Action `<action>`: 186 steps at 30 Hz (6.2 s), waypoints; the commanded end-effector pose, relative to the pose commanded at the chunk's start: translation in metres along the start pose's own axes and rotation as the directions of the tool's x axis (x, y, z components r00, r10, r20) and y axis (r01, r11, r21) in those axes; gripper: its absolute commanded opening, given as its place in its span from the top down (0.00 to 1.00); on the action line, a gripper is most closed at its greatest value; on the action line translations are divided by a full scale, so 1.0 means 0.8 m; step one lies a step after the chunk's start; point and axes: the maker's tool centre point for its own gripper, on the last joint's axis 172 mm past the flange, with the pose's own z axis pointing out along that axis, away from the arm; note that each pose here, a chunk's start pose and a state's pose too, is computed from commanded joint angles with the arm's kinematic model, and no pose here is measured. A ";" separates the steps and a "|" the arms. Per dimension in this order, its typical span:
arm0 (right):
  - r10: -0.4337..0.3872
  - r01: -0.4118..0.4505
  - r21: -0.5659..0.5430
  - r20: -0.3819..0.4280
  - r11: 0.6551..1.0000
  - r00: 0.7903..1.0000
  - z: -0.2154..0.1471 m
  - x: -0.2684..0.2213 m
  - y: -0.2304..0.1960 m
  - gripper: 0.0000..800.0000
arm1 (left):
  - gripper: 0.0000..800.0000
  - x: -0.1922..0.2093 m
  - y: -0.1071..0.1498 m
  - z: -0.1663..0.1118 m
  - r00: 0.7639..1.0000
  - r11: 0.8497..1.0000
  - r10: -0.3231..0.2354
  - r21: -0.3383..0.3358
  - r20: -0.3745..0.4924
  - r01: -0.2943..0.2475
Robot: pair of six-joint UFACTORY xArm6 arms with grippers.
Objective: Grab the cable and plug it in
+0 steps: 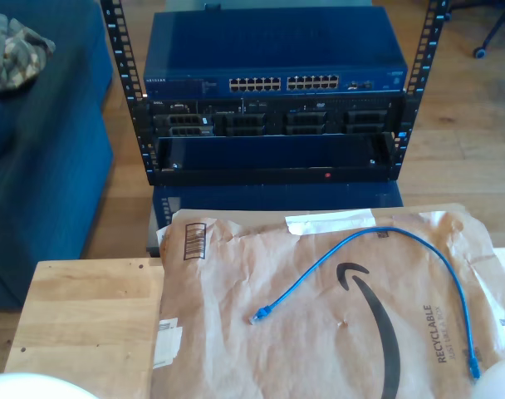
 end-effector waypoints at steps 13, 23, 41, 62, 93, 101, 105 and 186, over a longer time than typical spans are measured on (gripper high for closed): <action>-0.002 0.002 0.000 0.000 1.000 1.000 0.000 0.000 0.000 0.00 | 0.00 0.000 0.000 0.000 1.000 1.000 0.000 0.000 0.000 0.000; -0.001 0.001 -0.001 -0.002 1.000 1.000 0.000 0.001 0.000 0.00 | 0.00 0.000 0.000 0.000 1.000 1.000 0.000 0.000 0.000 0.000; 0.000 0.000 0.000 -0.002 1.000 1.000 0.000 0.001 0.000 0.00 | 0.00 0.000 0.000 0.000 1.000 1.000 0.000 0.000 0.000 0.000; -0.001 0.001 -0.001 0.000 1.000 1.000 0.000 0.000 0.000 0.00 | 0.00 0.000 0.000 0.000 1.000 1.000 0.000 0.000 0.000 0.000; 0.097 -0.095 0.020 -0.191 0.995 0.977 -0.200 0.023 -0.202 0.00 | 0.00 -0.045 0.161 -0.248 0.986 0.988 -0.064 0.132 -0.152 0.084; 0.037 -0.038 -0.002 -0.199 0.999 0.979 -0.211 -0.089 -0.318 0.01 | 0.00 -0.139 0.247 -0.209 0.980 0.976 -0.009 0.210 -0.197 0.051; -0.013 0.007 -0.031 -0.199 0.999 0.980 -0.209 -0.166 -0.363 0.01 | 0.00 -0.180 0.269 -0.181 0.982 0.967 0.002 0.250 -0.188 0.046; -0.293 0.288 -0.058 -0.122 0.956 0.948 -0.017 -0.476 -0.525 0.91 | 0.00 -0.254 0.285 -0.136 0.979 0.949 0.002 0.309 -0.203 0.062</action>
